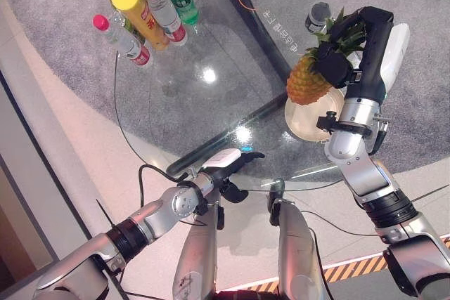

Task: Pick up the fruit to the plate

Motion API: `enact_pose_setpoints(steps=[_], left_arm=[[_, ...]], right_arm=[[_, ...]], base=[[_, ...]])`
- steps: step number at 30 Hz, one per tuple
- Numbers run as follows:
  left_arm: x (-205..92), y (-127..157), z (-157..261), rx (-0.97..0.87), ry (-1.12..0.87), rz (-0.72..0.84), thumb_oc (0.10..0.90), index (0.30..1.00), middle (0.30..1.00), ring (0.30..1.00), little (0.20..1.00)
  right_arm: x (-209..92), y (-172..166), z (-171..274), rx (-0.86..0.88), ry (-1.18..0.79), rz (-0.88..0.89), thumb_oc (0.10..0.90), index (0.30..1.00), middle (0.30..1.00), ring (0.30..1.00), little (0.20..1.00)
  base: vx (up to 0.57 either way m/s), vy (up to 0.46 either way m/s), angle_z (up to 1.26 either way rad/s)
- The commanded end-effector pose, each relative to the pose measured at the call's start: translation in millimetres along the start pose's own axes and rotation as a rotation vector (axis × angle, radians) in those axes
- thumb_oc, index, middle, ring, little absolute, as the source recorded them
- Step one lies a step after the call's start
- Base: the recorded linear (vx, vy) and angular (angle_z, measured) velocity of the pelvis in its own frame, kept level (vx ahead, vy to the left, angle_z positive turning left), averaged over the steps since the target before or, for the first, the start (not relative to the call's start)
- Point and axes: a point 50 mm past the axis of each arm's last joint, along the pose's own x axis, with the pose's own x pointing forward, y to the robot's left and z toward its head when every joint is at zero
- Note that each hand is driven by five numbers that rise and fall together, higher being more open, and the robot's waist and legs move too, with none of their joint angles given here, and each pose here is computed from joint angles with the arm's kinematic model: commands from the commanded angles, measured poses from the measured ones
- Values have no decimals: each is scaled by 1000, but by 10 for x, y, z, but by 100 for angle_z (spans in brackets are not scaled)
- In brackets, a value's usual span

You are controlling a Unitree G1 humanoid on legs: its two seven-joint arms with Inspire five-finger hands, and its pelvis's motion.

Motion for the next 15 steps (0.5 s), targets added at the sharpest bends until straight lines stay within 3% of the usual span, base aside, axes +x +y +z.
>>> enact_pose_setpoints(steps=[1, 15], left_arm=[[-4, 95, 303, -33, -162, 75, 800, 900, 900, 900, 900], [-55, 78, 287, -28, -160, 106, 800, 900, 900, 900, 900]], right_arm=[[427, -325, 596, 39, -341, -242, 100, 300, 300, 300, 200], [386, -328, 376, -45, -292, -263, 100, 300, 300, 300, 200]], base=[[0, 0, 0], [-11, -12, 0]])
